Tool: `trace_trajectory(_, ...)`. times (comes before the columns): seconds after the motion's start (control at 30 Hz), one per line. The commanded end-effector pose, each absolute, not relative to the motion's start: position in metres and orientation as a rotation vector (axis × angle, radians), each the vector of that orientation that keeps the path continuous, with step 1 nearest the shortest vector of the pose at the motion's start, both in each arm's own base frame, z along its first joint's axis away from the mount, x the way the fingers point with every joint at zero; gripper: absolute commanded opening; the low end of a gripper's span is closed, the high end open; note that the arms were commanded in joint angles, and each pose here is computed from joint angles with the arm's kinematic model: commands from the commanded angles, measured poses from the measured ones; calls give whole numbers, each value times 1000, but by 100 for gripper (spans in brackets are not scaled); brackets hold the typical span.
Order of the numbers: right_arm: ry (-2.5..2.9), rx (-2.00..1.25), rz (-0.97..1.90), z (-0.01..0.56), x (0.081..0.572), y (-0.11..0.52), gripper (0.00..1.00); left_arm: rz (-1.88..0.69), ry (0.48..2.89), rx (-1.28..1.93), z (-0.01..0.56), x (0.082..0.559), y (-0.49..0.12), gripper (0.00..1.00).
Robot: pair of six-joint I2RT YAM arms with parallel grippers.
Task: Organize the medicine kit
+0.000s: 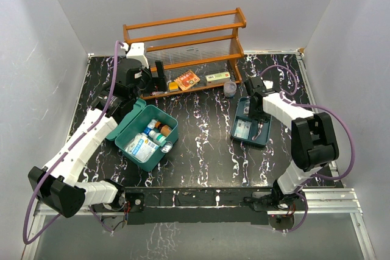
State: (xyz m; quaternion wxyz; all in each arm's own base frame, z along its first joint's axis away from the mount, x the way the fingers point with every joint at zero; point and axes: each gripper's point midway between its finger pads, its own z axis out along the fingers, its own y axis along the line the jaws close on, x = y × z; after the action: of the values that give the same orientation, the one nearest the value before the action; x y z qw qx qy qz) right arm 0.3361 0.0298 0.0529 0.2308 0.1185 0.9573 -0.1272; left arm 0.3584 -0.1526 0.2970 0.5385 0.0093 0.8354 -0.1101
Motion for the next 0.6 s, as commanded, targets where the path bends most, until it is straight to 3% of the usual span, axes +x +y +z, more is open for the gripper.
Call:
trace_trajectory(0.0,2580,372,-212,73,340,41,37,-271,1960,18,305,355,-152,99)
trace_trajectory(0.3,2639,400,-53,53,337,65,33,-278,1971,14,301,354,-152,99)
trace_trajectory(0.57,2617,448,-93,43,347,61,20,-277,1972,15,301,356,-153,99)
